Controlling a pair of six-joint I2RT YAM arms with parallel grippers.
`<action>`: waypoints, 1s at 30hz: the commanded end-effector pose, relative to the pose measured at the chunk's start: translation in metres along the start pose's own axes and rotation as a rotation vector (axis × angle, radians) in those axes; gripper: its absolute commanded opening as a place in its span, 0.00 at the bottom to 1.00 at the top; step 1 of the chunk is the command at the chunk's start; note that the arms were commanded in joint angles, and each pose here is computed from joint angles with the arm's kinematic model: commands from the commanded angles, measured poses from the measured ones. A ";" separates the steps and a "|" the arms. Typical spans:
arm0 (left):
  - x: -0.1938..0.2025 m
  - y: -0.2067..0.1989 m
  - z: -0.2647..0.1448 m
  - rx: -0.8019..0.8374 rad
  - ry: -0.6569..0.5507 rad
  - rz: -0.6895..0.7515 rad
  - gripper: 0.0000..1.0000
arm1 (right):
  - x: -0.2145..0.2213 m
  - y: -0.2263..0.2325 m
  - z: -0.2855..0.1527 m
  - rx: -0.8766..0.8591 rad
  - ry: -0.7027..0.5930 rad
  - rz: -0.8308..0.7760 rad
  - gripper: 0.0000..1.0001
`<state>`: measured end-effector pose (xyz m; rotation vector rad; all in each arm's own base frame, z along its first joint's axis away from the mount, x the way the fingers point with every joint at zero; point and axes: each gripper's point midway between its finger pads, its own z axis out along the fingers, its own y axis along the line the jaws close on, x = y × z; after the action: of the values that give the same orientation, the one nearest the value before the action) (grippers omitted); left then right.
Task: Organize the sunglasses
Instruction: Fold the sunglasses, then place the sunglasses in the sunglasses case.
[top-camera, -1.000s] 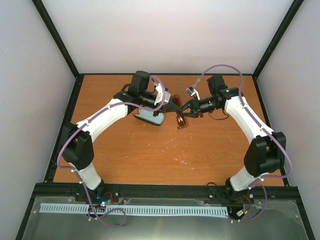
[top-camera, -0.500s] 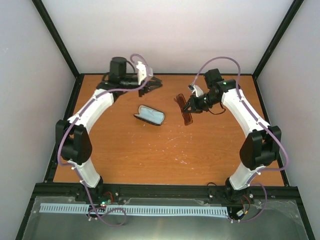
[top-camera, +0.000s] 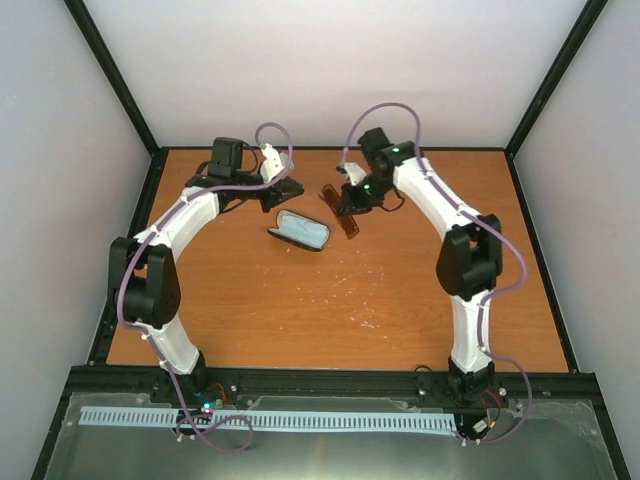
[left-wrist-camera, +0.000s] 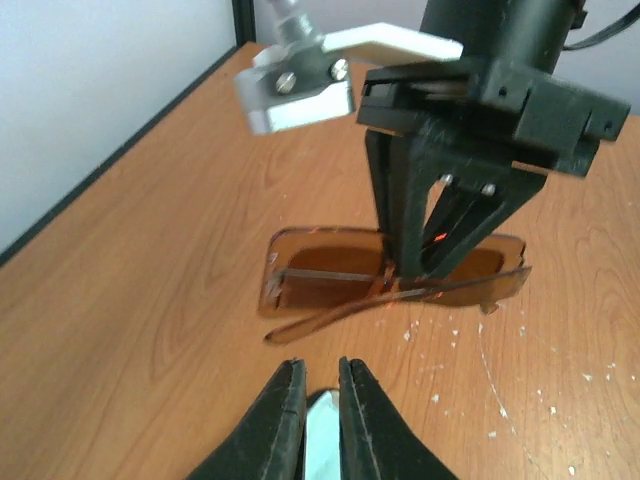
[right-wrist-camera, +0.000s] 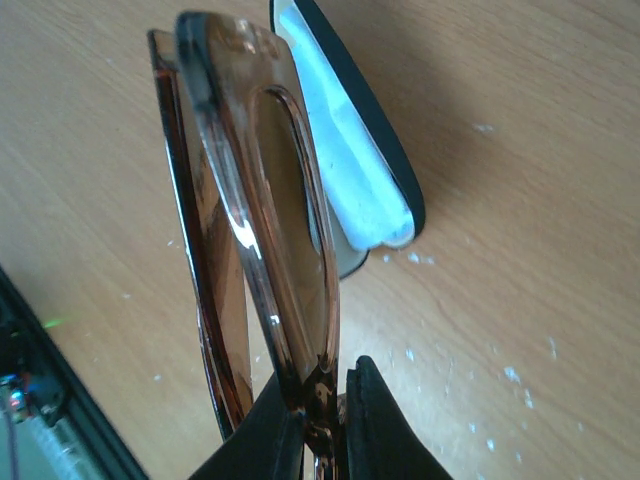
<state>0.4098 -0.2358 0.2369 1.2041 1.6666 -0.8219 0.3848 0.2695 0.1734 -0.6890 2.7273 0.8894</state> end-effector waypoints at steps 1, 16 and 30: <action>0.007 0.005 -0.017 -0.051 0.029 0.021 0.12 | -0.015 0.007 0.029 0.135 0.024 -0.109 0.03; 0.048 0.084 -0.094 -0.226 0.021 -0.131 0.10 | -0.049 0.018 0.099 0.318 0.003 -0.268 0.03; 0.070 0.081 -0.121 -0.240 0.007 -0.116 0.11 | -0.061 0.019 0.117 0.466 -0.022 -0.467 0.03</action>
<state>0.4513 -0.0845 0.2086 0.9256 1.8505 -0.6607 0.4218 0.3704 0.0966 -1.0588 2.5577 0.2364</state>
